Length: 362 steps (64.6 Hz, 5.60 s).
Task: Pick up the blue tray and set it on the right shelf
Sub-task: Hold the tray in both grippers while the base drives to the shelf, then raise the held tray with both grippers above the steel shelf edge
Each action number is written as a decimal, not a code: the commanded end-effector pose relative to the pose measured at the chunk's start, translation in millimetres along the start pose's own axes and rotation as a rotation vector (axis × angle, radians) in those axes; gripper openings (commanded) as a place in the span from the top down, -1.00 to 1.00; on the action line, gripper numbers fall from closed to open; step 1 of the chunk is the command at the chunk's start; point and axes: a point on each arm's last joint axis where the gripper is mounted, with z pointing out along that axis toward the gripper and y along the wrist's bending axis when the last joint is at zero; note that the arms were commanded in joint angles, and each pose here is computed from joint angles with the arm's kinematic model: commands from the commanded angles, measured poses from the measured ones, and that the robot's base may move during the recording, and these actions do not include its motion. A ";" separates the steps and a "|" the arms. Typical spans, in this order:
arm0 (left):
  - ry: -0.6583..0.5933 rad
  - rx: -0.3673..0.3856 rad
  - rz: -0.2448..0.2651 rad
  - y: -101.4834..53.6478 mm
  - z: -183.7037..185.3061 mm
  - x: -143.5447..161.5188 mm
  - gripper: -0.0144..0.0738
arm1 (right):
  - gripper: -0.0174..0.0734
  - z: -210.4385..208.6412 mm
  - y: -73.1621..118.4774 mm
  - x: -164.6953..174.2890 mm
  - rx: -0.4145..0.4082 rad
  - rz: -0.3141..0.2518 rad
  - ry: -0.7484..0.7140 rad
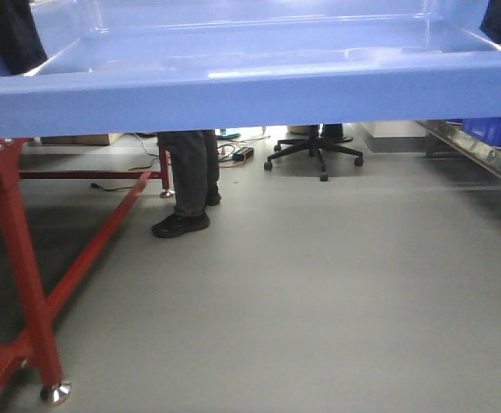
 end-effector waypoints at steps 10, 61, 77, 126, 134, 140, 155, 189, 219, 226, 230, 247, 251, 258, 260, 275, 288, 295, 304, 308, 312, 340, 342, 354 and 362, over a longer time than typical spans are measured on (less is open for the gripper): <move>0.010 0.020 0.045 -3.6 -15.8 7.6 0.78 | 0.49 -17.9 0.0 -7.9 -0.023 -0.040 -0.124; 0.013 0.026 0.043 -4.2 -15.8 7.8 0.78 | 0.49 -17.9 0.0 -7.9 -0.023 -0.040 -0.124; 0.014 0.030 0.042 -4.5 -15.8 7.9 0.78 | 0.49 -17.9 0.0 -7.9 -0.023 -0.040 -0.124; 0.015 0.033 0.041 -4.8 -15.8 8.0 0.78 | 0.49 -17.9 0.0 -7.9 -0.023 -0.040 -0.124; 0.015 0.033 0.041 -4.8 -15.8 8.0 0.78 | 0.49 -17.9 0.0 -7.9 -0.023 -0.040 -0.124; 0.015 0.033 0.041 -4.8 -15.8 8.0 0.78 | 0.49 -17.9 0.0 -7.9 -0.023 -0.040 -0.124; 0.015 0.033 0.041 -4.8 -15.8 8.0 0.78 | 0.49 -17.9 0.0 -7.9 -0.023 -0.040 -0.124; 0.015 0.033 0.041 -4.8 -15.8 8.0 0.78 | 0.49 -17.9 0.0 -7.9 -0.023 -0.040 -0.124; 0.015 0.033 0.041 -4.8 -15.8 8.0 0.78 | 0.49 -17.9 0.0 -7.9 -0.023 -0.040 -0.124; 0.015 0.033 0.041 -4.8 -15.8 8.0 0.78 | 0.49 -17.9 0.0 -7.9 -0.023 -0.040 -0.124; 0.015 0.033 0.041 -4.8 -15.8 8.0 0.78 | 0.49 -17.9 0.0 -7.9 -0.023 -0.040 -0.124; 0.015 0.033 0.041 -4.8 -15.8 8.0 0.78 | 0.49 -17.9 0.0 -7.9 -0.023 -0.040 -0.124; 0.015 0.033 0.041 -4.8 -15.8 8.0 0.78 | 0.49 -17.9 0.0 -7.9 -0.023 -0.040 -0.124; 0.015 0.033 0.041 -4.8 -15.8 8.0 0.78 | 0.49 -17.9 0.0 -7.9 -0.023 -0.040 -0.124; 0.015 0.033 0.041 -4.8 -15.8 8.0 0.78 | 0.49 -17.9 0.0 -7.9 -0.023 -0.040 -0.124; 0.015 0.034 0.040 -4.8 -15.8 8.0 0.78 | 0.49 -17.9 0.0 -7.9 -0.023 -0.040 -0.124; 0.015 0.034 0.040 -4.8 -15.8 8.0 0.78 | 0.49 -17.9 0.0 -7.9 -0.023 -0.040 -0.124; 0.015 0.034 0.040 -4.8 -15.8 8.0 0.78 | 0.49 -17.9 0.0 -7.9 -0.023 -0.040 -0.124; 0.015 0.034 0.040 -4.8 -15.8 8.0 0.78 | 0.49 -17.9 0.0 -7.9 -0.023 -0.040 -0.124; 0.015 0.034 0.040 -4.8 -15.8 8.0 0.78 | 0.49 -17.9 0.0 -7.9 -0.023 -0.040 -0.124; 0.015 0.034 0.040 -4.8 -15.8 8.0 0.78 | 0.49 -17.9 0.0 -7.9 -0.023 -0.040 -0.124; 0.016 0.037 0.039 -5.2 -15.9 8.2 0.78 | 0.49 -18.1 0.3 -8.6 -0.027 -0.040 -0.133; 0.018 0.042 0.038 -5.6 -15.9 8.3 0.78 | 0.49 -18.1 0.3 -8.7 -0.027 -0.040 -0.134; 0.021 0.051 0.035 -6.4 -15.9 8.6 0.78 | 0.49 -18.1 0.2 -8.5 -0.026 -0.040 -0.131; 0.022 0.053 0.034 -6.6 -15.9 8.7 0.78 | 0.49 -18.1 0.3 -8.6 -0.027 -0.040 -0.132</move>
